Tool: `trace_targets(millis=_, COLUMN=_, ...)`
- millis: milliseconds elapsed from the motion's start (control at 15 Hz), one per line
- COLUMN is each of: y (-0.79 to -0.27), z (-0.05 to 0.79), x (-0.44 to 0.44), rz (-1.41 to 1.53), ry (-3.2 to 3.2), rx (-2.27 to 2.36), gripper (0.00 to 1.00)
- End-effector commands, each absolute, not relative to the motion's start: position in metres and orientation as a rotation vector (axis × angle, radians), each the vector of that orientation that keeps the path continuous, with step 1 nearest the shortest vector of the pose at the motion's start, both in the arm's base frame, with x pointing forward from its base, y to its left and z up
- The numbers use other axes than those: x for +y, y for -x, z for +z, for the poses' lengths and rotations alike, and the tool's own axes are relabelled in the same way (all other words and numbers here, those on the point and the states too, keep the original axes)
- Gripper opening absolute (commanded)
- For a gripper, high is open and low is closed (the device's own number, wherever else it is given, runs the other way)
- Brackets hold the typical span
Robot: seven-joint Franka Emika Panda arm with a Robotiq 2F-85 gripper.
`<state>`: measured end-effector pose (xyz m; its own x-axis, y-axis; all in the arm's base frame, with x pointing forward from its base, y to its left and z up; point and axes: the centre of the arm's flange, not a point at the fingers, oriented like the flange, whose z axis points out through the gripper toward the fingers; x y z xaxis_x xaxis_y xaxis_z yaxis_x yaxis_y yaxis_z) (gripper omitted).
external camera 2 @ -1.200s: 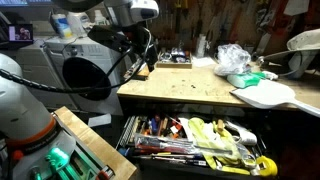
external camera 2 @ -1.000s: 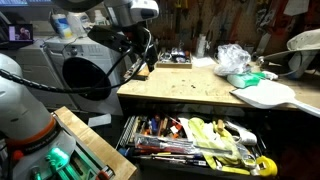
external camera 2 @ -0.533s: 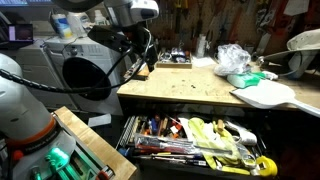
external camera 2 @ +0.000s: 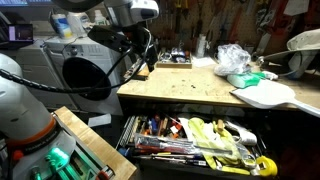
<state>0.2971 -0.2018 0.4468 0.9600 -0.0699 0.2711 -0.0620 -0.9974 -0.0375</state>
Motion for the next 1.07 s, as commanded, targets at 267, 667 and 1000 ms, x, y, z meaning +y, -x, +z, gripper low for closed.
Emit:
trace_targets(millis=267, y=-0.297, z=0.447, x=-0.202, rz=-0.428, ry=3.082, rx=0.104, gripper=1.00)
trace_targets(millis=667, y=-0.292, z=0.468, x=-0.199, rz=-0.525, ry=3.111, rx=0.059, gripper=1.00)
trace_targets(millis=1000, y=-0.276, z=0.564, x=-0.197, rz=-0.838, ry=3.147, rx=-0.174, gripper=1.00)
